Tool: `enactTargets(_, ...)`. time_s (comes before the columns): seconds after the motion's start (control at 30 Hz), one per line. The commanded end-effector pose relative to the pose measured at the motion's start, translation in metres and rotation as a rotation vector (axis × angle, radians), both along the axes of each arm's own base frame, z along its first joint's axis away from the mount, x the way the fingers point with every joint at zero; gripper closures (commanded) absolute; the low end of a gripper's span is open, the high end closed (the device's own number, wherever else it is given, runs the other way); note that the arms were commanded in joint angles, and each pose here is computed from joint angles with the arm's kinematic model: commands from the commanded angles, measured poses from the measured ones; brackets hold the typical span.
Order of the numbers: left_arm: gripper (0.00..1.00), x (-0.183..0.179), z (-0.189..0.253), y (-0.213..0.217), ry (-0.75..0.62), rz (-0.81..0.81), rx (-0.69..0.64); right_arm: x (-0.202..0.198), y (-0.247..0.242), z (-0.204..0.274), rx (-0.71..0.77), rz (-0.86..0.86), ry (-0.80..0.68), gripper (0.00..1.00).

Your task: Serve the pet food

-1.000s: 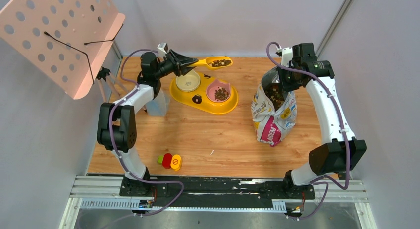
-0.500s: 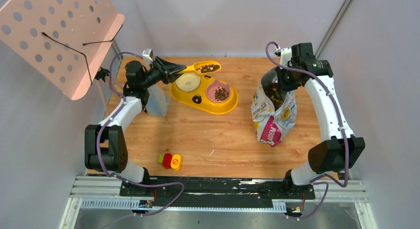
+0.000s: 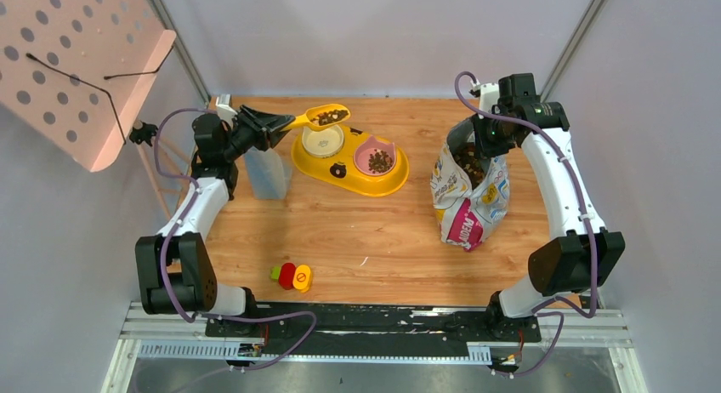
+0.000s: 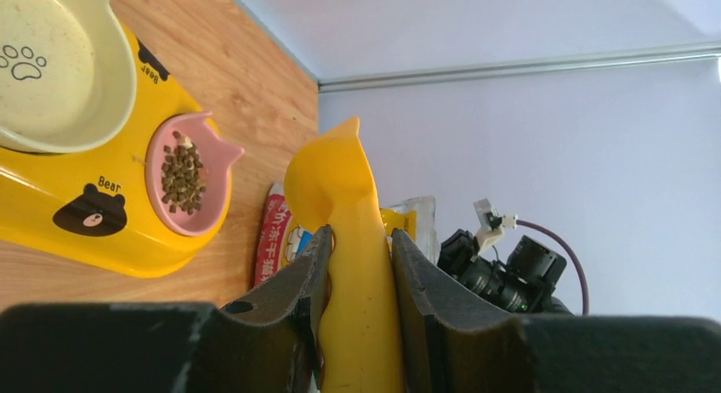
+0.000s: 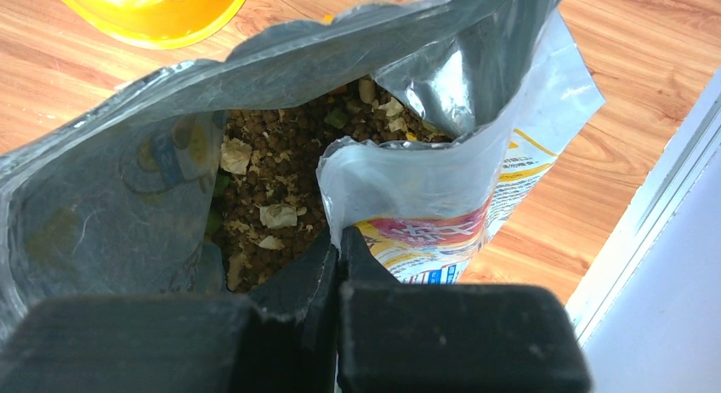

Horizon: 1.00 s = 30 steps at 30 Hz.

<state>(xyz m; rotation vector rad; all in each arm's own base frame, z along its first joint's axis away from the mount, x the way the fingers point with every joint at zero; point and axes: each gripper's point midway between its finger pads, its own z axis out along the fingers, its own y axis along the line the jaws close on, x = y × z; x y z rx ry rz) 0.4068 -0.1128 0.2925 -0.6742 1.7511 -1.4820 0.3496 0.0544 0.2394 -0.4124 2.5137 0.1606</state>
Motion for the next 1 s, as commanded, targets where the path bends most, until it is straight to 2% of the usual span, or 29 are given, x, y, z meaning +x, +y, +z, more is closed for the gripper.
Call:
enactTargets(0.0,1.00,0.010,0.008,0.007,-0.056,0.042,0.054,0.014,0.007,0.017,0.039,0.005,-0.080,1.00)
enactTargets(0.27,1.00,0.025,-0.014,0.009,-0.030,0.061,0.116,0.012,0.006,0.012,0.034,0.005,-0.075,1.00)
enactTargets(0.53,1.00,0.045,-0.014,0.022,-0.091,0.131,0.268,0.013,0.004,0.008,0.039,0.002,-0.065,1.00)
enactTargets(0.77,1.00,0.075,-0.010,0.036,-0.141,0.169,0.516,0.013,0.002,0.007,0.044,-0.003,-0.063,1.00)
enactTargets(0.97,1.00,0.077,-0.030,0.026,-0.101,0.109,0.726,0.012,-0.002,0.004,0.046,-0.014,-0.058,1.00)
